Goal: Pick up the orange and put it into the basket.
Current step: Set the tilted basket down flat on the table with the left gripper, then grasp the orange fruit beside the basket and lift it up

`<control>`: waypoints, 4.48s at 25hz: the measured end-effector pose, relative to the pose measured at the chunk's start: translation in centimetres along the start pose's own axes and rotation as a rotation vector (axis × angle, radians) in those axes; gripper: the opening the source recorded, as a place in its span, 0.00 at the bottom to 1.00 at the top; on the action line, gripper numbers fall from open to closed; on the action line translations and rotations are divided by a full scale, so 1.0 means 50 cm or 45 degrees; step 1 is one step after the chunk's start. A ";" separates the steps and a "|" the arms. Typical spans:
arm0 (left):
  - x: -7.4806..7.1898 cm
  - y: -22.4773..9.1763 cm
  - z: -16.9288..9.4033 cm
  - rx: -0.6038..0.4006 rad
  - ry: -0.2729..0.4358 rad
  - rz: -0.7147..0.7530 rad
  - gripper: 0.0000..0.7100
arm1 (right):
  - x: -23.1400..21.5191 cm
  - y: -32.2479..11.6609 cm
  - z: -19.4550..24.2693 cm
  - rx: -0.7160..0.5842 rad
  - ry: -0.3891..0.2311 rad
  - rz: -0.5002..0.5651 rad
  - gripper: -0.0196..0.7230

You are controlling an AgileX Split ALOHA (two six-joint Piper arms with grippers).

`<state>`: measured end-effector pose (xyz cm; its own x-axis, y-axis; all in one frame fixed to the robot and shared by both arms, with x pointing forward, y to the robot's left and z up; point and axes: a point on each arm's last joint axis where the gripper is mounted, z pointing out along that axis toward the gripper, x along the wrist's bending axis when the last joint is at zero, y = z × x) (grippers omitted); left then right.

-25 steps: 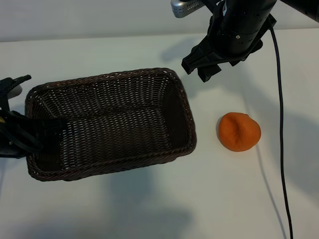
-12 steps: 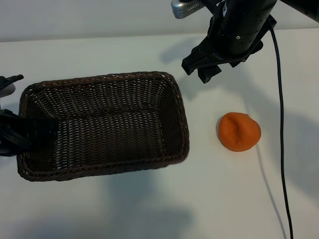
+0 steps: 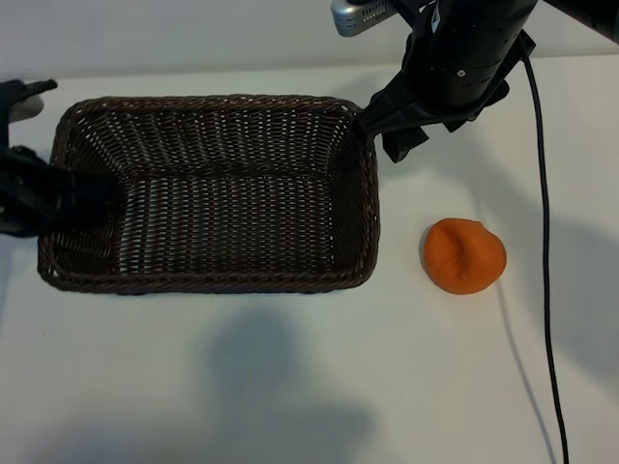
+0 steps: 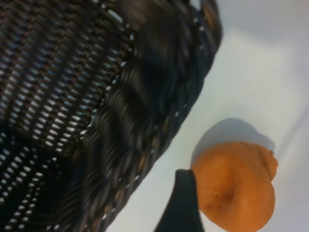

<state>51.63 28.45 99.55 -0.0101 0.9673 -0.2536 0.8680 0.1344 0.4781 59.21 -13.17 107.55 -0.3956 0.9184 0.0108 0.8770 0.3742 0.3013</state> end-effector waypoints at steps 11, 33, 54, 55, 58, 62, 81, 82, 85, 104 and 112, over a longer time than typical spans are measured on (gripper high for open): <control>0.012 0.015 0.071 0.042 -0.011 -0.044 0.22 | 0.000 0.000 0.000 0.000 0.000 0.001 0.83; 0.024 0.007 0.153 0.067 -0.060 -0.110 0.21 | 0.000 0.001 0.000 -0.005 0.000 0.000 0.83; 0.025 -0.003 0.165 0.127 -0.072 -0.104 0.21 | 0.003 0.001 0.000 -0.004 0.019 0.007 0.83; 0.026 -0.007 0.172 0.144 -0.071 -0.109 0.21 | 0.003 0.001 0.000 -0.004 0.019 0.007 0.83; 0.029 -0.012 0.180 0.167 -0.069 -0.113 0.21 | 0.003 0.001 0.000 -0.004 0.019 0.007 0.83; 0.029 -0.011 0.180 0.166 -0.069 -0.117 0.21 | 0.003 0.001 0.000 -0.004 0.020 0.008 0.83; 0.020 -0.009 0.166 0.168 -0.106 -0.139 0.88 | 0.003 -0.002 0.000 0.016 0.019 0.008 0.83; 0.018 -0.007 0.162 0.161 -0.108 -0.138 0.91 | 0.003 -0.002 0.000 0.016 0.019 0.008 0.83; 0.014 -0.003 0.149 0.144 -0.119 -0.130 0.91 | 0.003 -0.003 0.000 0.019 0.019 0.008 0.83; -0.037 0.064 -0.023 -0.083 -0.179 0.007 0.84 | 0.003 -0.004 0.000 0.031 0.019 0.008 0.83; -0.034 0.082 -0.046 -0.046 -0.098 -0.014 0.84 | 0.003 -0.005 0.000 0.033 0.019 0.009 0.83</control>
<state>54.07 27.88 103.86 0.0197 0.9465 -0.3221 0.8496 0.1540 0.5044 58.95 -13.14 107.49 -0.3931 0.9191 0.0273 0.8866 0.3710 0.2762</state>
